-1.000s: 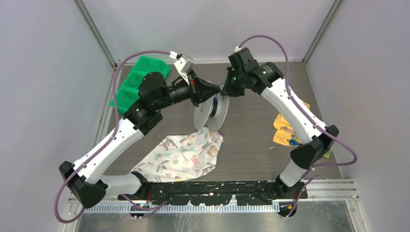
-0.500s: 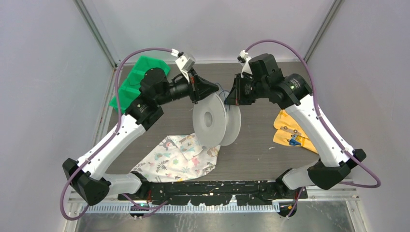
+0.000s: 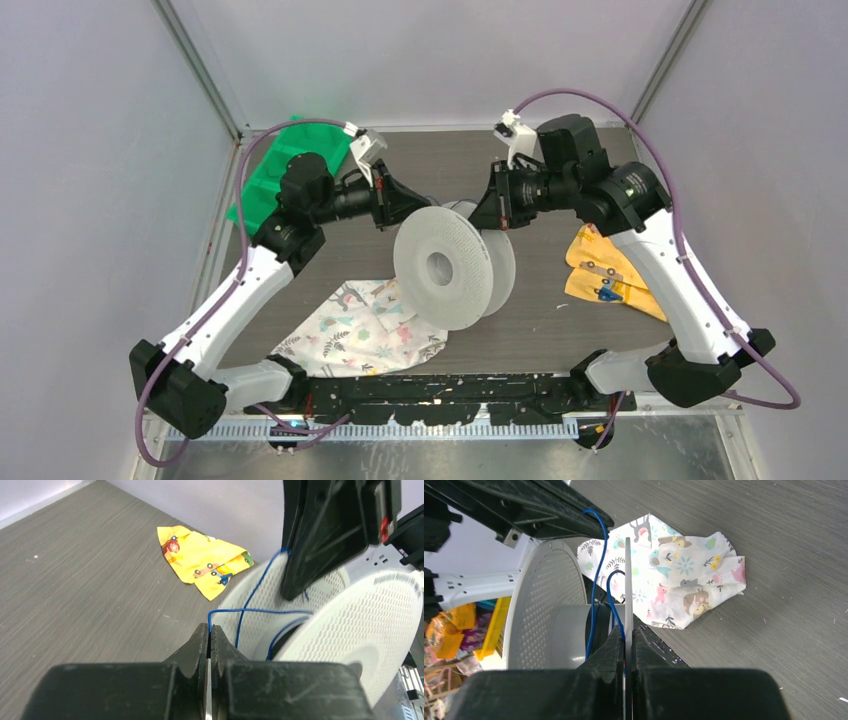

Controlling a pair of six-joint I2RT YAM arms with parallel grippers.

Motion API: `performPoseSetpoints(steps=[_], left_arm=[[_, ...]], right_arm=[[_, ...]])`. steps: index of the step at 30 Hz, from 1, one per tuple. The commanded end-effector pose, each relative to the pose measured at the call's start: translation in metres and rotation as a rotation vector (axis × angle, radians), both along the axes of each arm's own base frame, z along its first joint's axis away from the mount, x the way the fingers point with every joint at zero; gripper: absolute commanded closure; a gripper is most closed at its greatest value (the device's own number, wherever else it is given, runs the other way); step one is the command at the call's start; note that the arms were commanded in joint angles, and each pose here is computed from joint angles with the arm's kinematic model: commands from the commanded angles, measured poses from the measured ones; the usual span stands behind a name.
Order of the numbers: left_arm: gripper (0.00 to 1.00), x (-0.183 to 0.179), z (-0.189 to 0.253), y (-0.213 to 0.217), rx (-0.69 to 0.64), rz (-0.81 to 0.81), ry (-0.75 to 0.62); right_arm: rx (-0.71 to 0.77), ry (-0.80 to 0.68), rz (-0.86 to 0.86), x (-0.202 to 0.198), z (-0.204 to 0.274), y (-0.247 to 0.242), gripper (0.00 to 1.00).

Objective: Wrap the cables

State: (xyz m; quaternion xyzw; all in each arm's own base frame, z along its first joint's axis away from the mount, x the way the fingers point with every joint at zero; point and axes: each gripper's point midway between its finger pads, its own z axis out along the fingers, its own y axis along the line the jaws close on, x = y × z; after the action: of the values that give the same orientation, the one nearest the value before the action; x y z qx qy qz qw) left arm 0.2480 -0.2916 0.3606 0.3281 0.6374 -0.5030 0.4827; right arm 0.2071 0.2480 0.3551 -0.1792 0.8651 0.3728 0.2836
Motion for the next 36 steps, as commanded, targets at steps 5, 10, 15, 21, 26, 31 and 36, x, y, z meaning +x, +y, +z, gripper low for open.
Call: performPoseSetpoints(steps=[5, 10, 15, 21, 26, 31, 36], left_arm=[[1.00, -0.023, 0.022, 0.008, -0.122, -0.020, -0.048], [1.00, -0.015, 0.019, 0.004, -0.194, -0.001, 0.000], [1.00, -0.011, 0.012, 0.001, -0.216, 0.005, 0.055], [1.00, -0.017, 0.024, 0.002, -0.268, -0.011, 0.053], [1.00, -0.026, 0.028, 0.000, -0.293, -0.069, 0.044], [1.00, -0.017, 0.017, -0.003, -0.259, -0.048, 0.085], [1.00, 0.006, -0.015, -0.001, -0.138, 0.068, 0.126]], right_arm=[[0.262, -0.075, -0.229, 0.043, 0.075, -0.011, 0.99], [0.418, -0.039, -0.335, 0.067, 0.100, -0.009, 1.00], [0.567, -0.034, -0.392, 0.085, 0.124, -0.002, 0.99], [0.583, -0.031, -0.404, 0.103, 0.127, 0.006, 0.99], [0.650, -0.018, -0.362, 0.108, 0.132, 0.017, 0.99], [0.675, -0.056, -0.305, 0.120, 0.116, 0.021, 0.99], [0.631, -0.072, -0.314, 0.138, 0.081, 0.018, 0.99]])
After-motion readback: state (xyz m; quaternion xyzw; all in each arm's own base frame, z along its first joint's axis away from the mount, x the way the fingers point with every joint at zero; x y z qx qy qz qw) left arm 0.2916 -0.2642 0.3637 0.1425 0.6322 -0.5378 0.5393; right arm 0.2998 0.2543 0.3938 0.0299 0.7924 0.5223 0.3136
